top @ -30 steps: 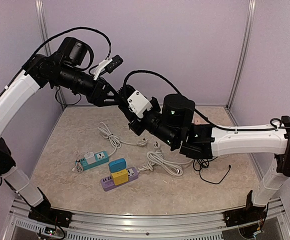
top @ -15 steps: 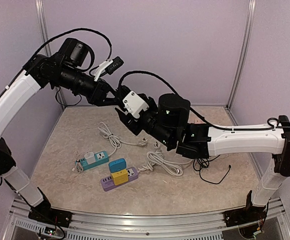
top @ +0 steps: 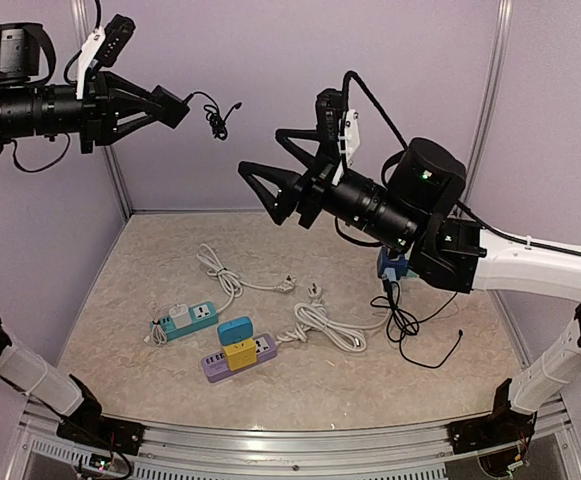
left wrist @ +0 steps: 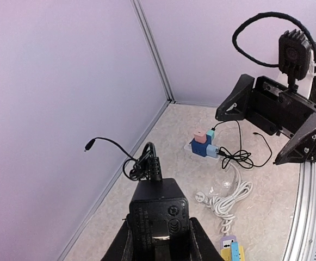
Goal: Insert the plug
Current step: Pick up the plug from the center of the board.
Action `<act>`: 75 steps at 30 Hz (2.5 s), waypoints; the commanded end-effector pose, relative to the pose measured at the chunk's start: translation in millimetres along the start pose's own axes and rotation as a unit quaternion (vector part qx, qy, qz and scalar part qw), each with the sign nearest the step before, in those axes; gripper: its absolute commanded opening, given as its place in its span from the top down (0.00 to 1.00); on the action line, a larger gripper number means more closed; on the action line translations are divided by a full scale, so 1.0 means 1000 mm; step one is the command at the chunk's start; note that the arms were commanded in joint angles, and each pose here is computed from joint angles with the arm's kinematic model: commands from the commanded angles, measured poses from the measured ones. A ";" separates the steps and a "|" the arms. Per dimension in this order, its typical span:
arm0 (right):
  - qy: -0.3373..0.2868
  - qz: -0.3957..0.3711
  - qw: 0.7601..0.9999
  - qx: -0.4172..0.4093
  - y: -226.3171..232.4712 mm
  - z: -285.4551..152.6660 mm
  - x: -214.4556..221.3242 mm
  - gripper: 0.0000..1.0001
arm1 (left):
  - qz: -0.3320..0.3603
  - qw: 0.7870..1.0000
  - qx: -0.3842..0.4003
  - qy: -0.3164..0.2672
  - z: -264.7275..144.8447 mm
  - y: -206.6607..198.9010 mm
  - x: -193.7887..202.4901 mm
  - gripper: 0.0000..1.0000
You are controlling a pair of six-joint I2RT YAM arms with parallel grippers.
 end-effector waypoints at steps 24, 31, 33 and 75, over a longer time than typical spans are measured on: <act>-0.149 0.269 0.912 -0.273 0.046 0.055 -0.037 0.36 | -0.021 0.985 0.110 -0.132 -0.006 -0.060 -0.042 1.00; -0.126 0.285 0.920 -0.238 0.033 0.061 -0.017 0.41 | -0.004 0.986 0.089 -0.140 -0.010 -0.051 -0.051 1.00; -0.120 0.288 0.924 -0.223 0.025 0.063 -0.011 0.41 | -0.002 0.986 0.086 -0.140 -0.012 -0.051 -0.052 1.00; -0.170 0.213 0.905 -0.328 0.058 0.037 -0.041 0.67 | -0.037 0.986 0.134 -0.093 0.017 -0.069 -0.020 1.00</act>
Point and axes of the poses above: each gripper's point midway between its finger pads, its own z axis out along the fingers, its own y axis along the line the jaws close on, x = y × z, the point moved 1 cm from there along -z, back along the fingers, and after that the axes turned 10 degrees about z, right-handed, at the moved point
